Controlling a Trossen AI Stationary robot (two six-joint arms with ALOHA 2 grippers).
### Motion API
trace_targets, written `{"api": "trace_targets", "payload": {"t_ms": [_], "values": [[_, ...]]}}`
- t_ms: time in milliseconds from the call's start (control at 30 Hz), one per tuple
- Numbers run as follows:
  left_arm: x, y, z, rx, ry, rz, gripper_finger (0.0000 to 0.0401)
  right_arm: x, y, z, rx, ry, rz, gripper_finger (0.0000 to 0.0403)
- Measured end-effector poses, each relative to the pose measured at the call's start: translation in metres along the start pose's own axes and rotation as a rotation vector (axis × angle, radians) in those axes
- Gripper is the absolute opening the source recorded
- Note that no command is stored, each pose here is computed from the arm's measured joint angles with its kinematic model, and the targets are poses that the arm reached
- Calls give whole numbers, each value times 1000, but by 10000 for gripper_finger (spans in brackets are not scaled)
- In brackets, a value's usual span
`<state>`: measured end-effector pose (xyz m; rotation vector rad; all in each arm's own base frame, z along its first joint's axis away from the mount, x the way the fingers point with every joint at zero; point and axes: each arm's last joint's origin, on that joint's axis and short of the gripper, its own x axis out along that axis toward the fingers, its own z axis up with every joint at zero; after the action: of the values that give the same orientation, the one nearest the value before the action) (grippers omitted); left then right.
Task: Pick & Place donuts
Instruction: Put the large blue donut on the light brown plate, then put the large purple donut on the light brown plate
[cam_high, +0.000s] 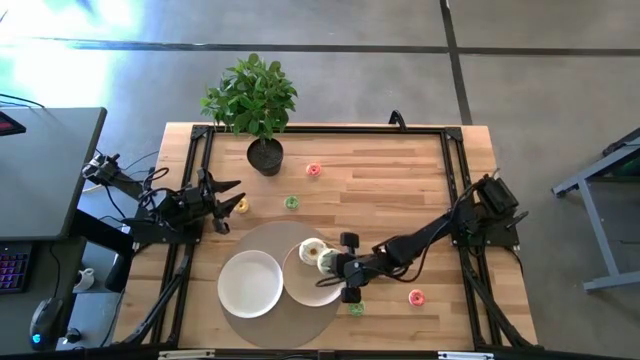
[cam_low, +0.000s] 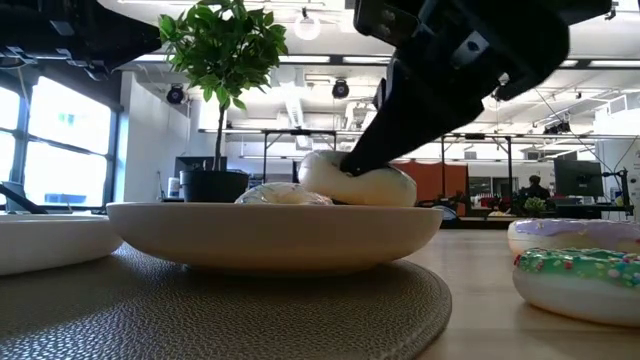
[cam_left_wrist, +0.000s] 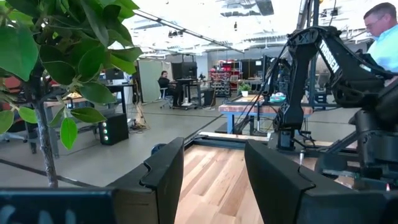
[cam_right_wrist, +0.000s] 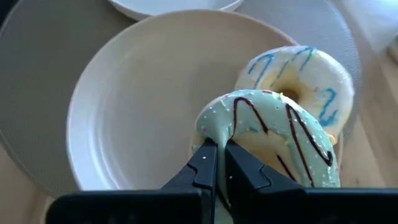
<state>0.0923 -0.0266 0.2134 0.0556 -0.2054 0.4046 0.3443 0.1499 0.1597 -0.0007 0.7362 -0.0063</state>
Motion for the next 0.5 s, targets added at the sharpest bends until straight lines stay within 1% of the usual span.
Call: {"api": "trace_targets", "payload": {"t_ms": [133, 300, 400, 467, 500], "values": [[0, 0, -1, 5, 4, -2, 168, 0, -2, 0, 7, -11, -36, 32], [0, 0, -1, 5, 4, -2, 168, 1, -1, 1, 13, -6, -8, 80], [0, 0, -1, 5, 4, -2, 168, 0, 2, 2, 31, -20, 20, 110], [0, 0, -1, 3, 4, -1, 168, 0, 4, 3, 73, -29, 49, 126], [0, 0, -1, 1, 4, -2, 168, -1, 5, 4, 96, -26, 83, 132]]}}
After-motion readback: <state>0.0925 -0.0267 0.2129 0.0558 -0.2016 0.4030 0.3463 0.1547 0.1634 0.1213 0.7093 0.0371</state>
